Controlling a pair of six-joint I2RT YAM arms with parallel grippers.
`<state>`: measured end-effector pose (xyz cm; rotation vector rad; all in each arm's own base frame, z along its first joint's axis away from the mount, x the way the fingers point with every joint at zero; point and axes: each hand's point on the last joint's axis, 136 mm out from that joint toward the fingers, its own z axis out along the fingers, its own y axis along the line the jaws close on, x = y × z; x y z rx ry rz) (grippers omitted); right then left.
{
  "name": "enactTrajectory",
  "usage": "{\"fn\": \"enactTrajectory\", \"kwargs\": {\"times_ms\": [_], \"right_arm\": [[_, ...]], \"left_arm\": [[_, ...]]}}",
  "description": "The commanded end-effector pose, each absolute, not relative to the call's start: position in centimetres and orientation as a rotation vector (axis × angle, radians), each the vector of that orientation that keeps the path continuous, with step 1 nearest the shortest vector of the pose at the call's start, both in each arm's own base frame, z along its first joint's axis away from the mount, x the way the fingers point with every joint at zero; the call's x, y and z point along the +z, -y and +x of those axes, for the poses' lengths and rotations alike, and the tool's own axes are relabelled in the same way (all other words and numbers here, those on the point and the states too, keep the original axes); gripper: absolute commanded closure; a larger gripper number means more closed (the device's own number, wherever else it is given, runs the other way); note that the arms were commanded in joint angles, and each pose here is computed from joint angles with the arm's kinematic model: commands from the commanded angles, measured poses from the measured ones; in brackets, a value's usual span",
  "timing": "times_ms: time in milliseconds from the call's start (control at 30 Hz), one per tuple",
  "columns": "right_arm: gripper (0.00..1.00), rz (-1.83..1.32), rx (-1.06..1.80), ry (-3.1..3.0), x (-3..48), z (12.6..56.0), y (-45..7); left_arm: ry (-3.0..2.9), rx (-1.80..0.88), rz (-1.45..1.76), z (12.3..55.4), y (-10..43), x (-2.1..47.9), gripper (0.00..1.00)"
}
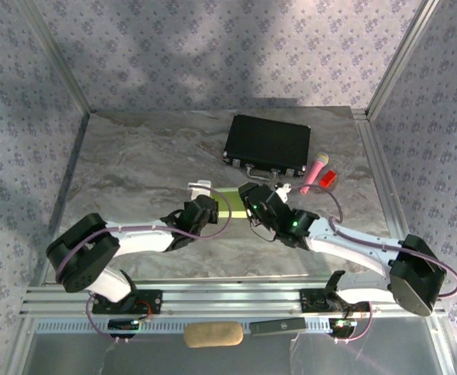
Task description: Fold the paper box
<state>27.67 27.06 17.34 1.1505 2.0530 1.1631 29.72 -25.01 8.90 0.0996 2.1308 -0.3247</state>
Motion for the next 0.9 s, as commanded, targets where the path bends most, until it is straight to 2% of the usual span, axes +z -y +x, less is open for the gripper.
{"fn": "enactTrajectory", "kwargs": {"times_ms": [0,233,267,333,400,633,667,767,867], "right_arm": [[0.65,1.199,1.235,-2.028,17.9,28.7,-28.1],[0.91,1.237,1.214,-2.05,16.2,29.2,-27.9],[0.95,1.241,1.2,-2.056,16.0,29.0,-27.7],[1.0,1.249,1.172,-2.068,15.6,28.8,-27.2],[1.0,1.257,1.155,-2.075,15.0,28.5,-26.8],[1.0,1.263,1.131,-2.11,13.1,27.8,-26.1],[1.0,1.265,1.123,-2.114,12.8,27.7,-25.9],[1.0,1.269,1.107,-2.125,12.1,27.3,-25.4],[1.0,1.266,1.091,-2.14,11.5,26.9,-25.0]], "left_arm": [[-2.16,-0.304,0.102,29.2,25.0,8.1,1.0],[-2.165,-0.298,0.108,29.0,24.9,8.2,0.99],[-2.166,-0.296,0.106,28.8,24.8,8.4,0.93],[-2.159,-0.297,0.085,28.4,24.4,9.2,0.76],[-2.154,-0.306,0.019,27.5,23.5,10.5,0.64],[-2.174,-0.475,-0.259,24.2,19.6,14.8,0.53],[-2.17,-0.507,-0.279,23.7,19.3,15.5,0.44],[-2.152,-0.555,-0.307,22.9,18.2,17.5,0.39],[-2.184,-0.612,-0.304,22.8,18.3,18.2,0.42]]}}
